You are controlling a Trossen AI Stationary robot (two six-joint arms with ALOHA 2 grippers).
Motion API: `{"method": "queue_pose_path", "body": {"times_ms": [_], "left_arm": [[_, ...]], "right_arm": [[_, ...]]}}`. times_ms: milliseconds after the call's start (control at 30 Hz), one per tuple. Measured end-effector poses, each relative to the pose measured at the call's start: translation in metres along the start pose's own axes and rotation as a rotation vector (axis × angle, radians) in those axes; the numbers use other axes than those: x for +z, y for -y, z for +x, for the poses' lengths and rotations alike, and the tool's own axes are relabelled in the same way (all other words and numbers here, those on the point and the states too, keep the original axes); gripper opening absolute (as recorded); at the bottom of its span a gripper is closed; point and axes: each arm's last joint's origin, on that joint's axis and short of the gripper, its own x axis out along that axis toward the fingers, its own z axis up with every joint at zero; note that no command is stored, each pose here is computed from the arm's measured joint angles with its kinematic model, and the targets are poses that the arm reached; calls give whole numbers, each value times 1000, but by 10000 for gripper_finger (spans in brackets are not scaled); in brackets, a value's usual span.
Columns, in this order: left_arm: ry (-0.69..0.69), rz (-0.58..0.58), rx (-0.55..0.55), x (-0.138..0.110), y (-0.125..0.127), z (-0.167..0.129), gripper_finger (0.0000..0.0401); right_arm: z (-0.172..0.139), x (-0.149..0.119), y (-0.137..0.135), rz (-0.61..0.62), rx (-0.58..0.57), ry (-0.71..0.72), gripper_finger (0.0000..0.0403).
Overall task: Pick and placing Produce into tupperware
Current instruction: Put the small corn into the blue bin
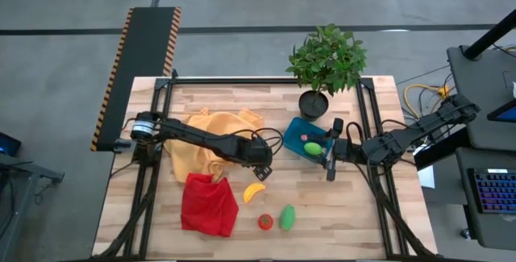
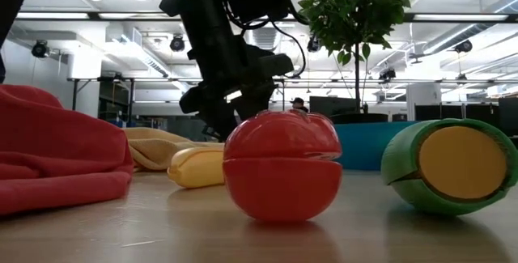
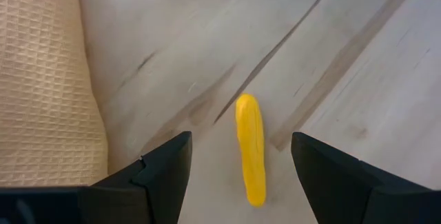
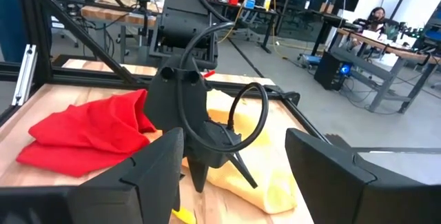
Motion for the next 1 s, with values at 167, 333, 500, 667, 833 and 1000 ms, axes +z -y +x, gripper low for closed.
{"method": "queue_pose_path", "body": {"times_ms": [167,333,500,667,833,1000], "left_arm": [[-6,-10,2,-4,1,1,235],[-5,-38,5,-7,1,2,235],[-9,-35,9,-10,3,6,235],[-26,-30,19,-15,5,20,235],[-25,-21,20,-14,7,24,235],[-48,-18,16,-15,6,25,211]], "right_arm": [[0,0,0,-1,0,-2,251],[0,-1,0,-6,1,-7,248],[0,-1,0,-6,1,-8,248],[0,-1,0,-7,1,-9,249],[0,-2,0,-10,1,-13,247],[0,-2,0,-10,1,-13,244]]}}
